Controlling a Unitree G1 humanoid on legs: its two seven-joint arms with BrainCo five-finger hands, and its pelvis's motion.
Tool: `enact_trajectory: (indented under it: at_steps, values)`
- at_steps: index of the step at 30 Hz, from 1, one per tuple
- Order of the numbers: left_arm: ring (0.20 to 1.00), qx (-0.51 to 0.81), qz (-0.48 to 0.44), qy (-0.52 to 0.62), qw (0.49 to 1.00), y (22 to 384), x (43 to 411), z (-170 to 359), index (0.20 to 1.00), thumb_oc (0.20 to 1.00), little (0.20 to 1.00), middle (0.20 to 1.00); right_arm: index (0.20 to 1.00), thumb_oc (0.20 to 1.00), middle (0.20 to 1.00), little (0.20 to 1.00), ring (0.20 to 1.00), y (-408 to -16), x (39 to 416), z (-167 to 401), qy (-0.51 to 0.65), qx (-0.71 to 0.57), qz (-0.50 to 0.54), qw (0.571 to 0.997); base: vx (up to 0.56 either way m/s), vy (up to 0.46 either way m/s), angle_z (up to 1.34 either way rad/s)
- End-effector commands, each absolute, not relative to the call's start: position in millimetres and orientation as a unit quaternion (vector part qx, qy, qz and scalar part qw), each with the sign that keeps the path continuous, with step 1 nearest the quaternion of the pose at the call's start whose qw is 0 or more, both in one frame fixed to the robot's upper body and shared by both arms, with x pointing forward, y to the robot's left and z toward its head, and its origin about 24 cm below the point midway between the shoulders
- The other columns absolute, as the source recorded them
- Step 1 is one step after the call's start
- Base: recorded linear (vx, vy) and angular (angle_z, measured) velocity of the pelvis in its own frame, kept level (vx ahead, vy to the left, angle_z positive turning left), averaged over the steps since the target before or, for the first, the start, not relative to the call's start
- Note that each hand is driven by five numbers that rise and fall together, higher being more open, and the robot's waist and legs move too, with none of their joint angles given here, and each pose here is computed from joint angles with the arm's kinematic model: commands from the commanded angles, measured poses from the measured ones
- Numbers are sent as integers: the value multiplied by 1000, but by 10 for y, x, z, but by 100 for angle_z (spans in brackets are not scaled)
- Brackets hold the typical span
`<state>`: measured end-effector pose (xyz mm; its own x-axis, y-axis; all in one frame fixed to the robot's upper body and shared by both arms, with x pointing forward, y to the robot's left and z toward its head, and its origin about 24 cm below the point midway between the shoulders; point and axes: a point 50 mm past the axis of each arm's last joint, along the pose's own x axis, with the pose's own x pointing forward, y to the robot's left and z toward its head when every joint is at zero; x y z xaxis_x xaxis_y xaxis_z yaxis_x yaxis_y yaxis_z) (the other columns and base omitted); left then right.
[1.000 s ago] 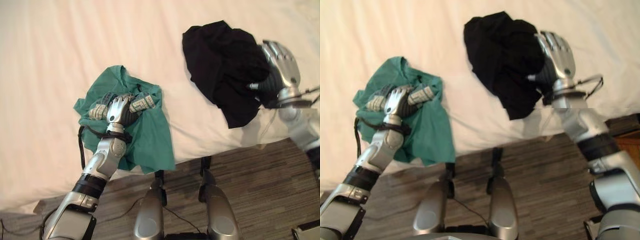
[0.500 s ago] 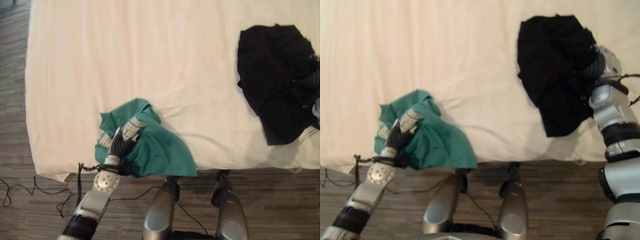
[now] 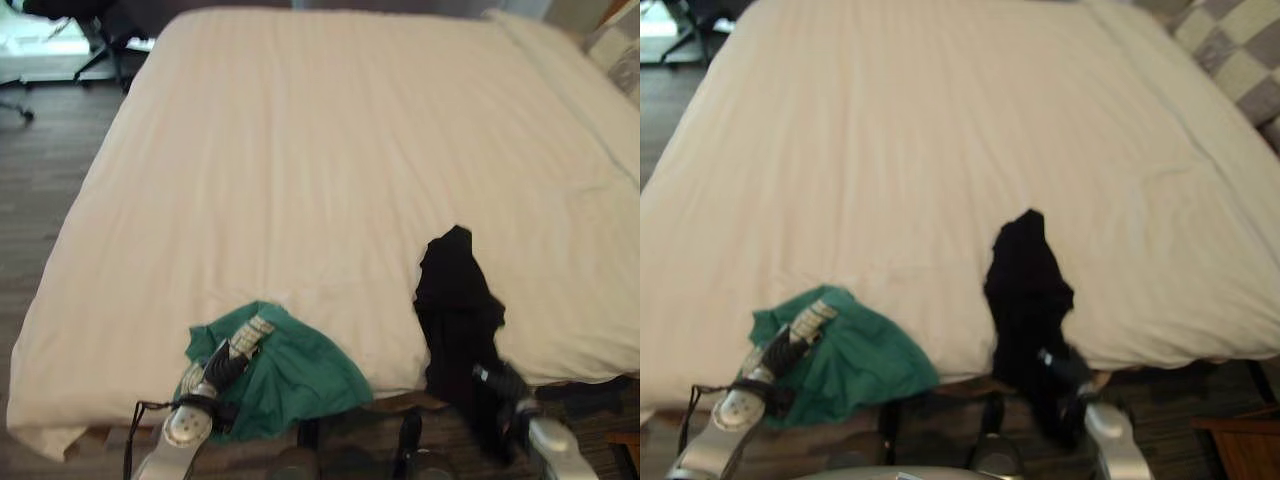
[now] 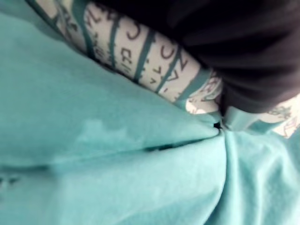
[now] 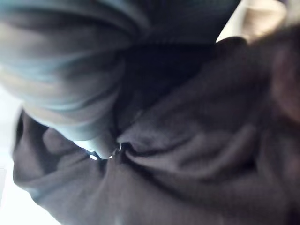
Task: Tidy up the quilt and then pick up the clothes from the bed and put them into the laundry hamper.
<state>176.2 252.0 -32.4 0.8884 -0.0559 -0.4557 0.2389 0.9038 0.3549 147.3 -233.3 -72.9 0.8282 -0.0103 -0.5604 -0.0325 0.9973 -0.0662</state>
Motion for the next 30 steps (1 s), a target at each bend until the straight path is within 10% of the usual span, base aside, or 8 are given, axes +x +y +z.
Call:
enact_trajectory:
  at_steps: [1, 17, 30]
  values:
    - [200, 193, -65, 251, 946, 2582, 1597, -421, 200, 200, 200, 200, 200, 200, 200, 200, 200, -2308, 1412, -746, 294, 15, 20, 955, 84, 94, 0]
    - [200, 97, 53, 250, 962, 2461, 1695, -646, 200, 200, 200, 200, 200, 200, 200, 200, 200, -1755, 2318, -378, 166, -126, 115, 971, -75, 53, 110]
    - [200, 91, 155, 280, 943, 2641, 1655, -788, 200, 200, 200, 200, 200, 200, 200, 200, 200, -1896, 1992, -613, 216, -88, 20, 972, -29, 428, 182]
